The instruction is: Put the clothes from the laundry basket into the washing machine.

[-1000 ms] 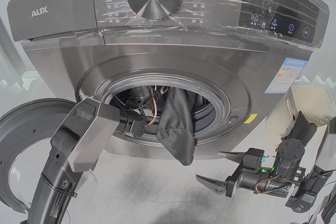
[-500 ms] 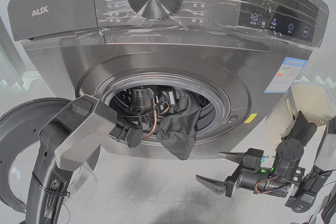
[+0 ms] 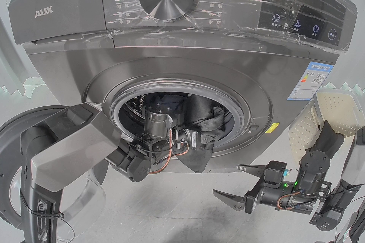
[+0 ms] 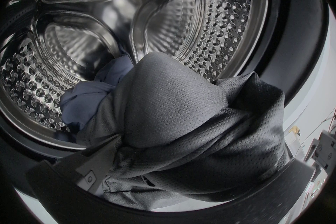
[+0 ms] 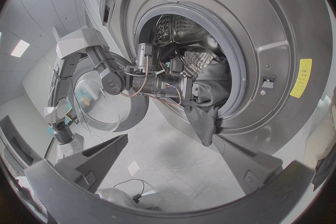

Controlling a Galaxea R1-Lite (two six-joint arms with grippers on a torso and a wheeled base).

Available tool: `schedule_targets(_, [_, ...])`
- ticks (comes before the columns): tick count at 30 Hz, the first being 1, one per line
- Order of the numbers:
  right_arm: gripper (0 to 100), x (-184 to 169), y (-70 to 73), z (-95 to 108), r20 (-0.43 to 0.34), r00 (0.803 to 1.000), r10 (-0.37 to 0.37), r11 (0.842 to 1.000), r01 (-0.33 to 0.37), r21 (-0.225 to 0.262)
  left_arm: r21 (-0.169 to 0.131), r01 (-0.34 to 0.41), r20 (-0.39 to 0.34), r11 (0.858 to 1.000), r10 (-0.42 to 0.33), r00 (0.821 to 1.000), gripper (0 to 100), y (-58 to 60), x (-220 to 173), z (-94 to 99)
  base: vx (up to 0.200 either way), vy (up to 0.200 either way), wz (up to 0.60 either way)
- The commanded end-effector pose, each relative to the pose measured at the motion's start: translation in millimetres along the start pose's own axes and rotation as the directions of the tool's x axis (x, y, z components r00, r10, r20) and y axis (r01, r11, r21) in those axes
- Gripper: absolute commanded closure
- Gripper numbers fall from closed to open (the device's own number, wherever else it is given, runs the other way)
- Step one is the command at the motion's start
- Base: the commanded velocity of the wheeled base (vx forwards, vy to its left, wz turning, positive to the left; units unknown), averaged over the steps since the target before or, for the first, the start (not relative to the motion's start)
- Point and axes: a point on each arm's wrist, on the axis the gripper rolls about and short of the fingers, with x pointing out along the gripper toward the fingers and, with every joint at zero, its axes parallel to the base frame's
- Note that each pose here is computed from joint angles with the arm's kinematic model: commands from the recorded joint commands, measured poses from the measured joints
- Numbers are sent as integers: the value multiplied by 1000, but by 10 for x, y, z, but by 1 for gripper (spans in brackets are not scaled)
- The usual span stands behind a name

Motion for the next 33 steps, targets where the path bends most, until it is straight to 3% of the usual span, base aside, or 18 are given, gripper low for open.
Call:
schedule_targets(1, [0, 5, 7, -2, -1, 1000, 3, 1000, -3, 0, 16, 5, -29, 1000, -5, 1000, 0, -10, 44, -137, 0, 0, 0])
schedule_targets(6, [0, 5, 7, -2, -1, 1000, 3, 1000, -3, 0, 20, -2, -48, 1000, 3, 999, 0, 30, 118, -267, 0, 0, 0])
schedule_targets(7, [0, 5, 7, -2, -1, 1000, 3, 1000, -3, 0, 19, -3, -47, 1000, 4, 999, 100, 38, 120, -271, 0, 0, 0])
schedule_targets(11, [0, 10, 10, -3, -1, 1000, 5, 1000, -5, -1, 27, -5, -39, 1000, 6, 999, 100, 59, 163, -295, 0, 0, 0])
schedule_targets(16, [0, 10, 10, -3, -1, 1000, 5, 1000, -5, -1, 3, -35, 94, 999, 35, 995, 100, 111, 326, -30, 0, 0, 0])
schedule_targets(19, [0, 13, 14, 0, 1, 1000, 6, 1000, -6, -1, -38, -125, 218, 991, 130, 967, 100, 272, 430, 217, 0, 0, 0])
schedule_targets(23, [0, 23, 11, -11, -4, 1000, 6, 1000, -6, -1, -84, -207, 351, 975, 224, 909, 100, 473, 556, 462, 0, 0, 0])
schedule_targets(29, [0, 30, 5, -24, -10, 1000, 4, 1000, -4, 1, -122, -267, 428, 956, 294, 855, 100, 652, 707, 537, 0, 0, 0])
schedule_targets(33, [0, 30, 5, -24, -10, 1000, 4, 1000, -4, 1, -143, -292, 465, 946, 325, 824, 100, 711, 750, 597, 0, 0, 0])
